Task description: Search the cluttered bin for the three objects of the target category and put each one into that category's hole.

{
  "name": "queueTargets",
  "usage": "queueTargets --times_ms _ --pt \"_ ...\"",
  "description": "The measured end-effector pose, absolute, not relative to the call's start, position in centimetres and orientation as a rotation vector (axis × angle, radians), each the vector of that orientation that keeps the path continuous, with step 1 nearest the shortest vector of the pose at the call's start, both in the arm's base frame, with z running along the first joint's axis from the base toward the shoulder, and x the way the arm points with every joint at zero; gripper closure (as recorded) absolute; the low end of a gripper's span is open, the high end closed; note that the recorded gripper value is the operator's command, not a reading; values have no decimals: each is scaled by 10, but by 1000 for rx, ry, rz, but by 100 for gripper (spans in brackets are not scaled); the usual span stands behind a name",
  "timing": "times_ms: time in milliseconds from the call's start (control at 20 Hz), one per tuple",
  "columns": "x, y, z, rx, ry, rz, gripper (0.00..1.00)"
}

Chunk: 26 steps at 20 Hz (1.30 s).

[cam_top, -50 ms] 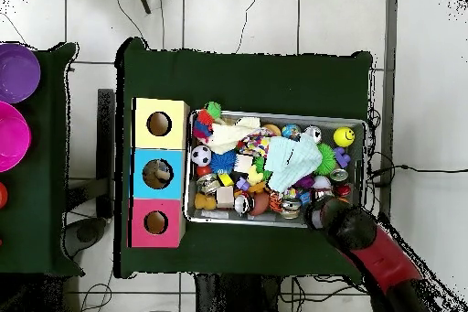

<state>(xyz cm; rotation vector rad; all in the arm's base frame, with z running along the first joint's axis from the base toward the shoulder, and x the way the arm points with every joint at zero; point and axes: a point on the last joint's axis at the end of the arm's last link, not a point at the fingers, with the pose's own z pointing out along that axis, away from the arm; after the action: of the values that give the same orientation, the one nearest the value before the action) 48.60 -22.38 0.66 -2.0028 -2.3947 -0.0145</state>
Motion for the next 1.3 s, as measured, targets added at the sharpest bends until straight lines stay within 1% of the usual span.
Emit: queueTargets --times_ms 200,800,1100,1300 --pt "483 -221 7 -1999 -2388 -15 0" --pt "473 -215 -10 -1980 -2353 -17 0" --pt "461 -211 -25 -1966 -2320 -8 0" --pt "465 -211 -32 -1952 -2335 14 0"
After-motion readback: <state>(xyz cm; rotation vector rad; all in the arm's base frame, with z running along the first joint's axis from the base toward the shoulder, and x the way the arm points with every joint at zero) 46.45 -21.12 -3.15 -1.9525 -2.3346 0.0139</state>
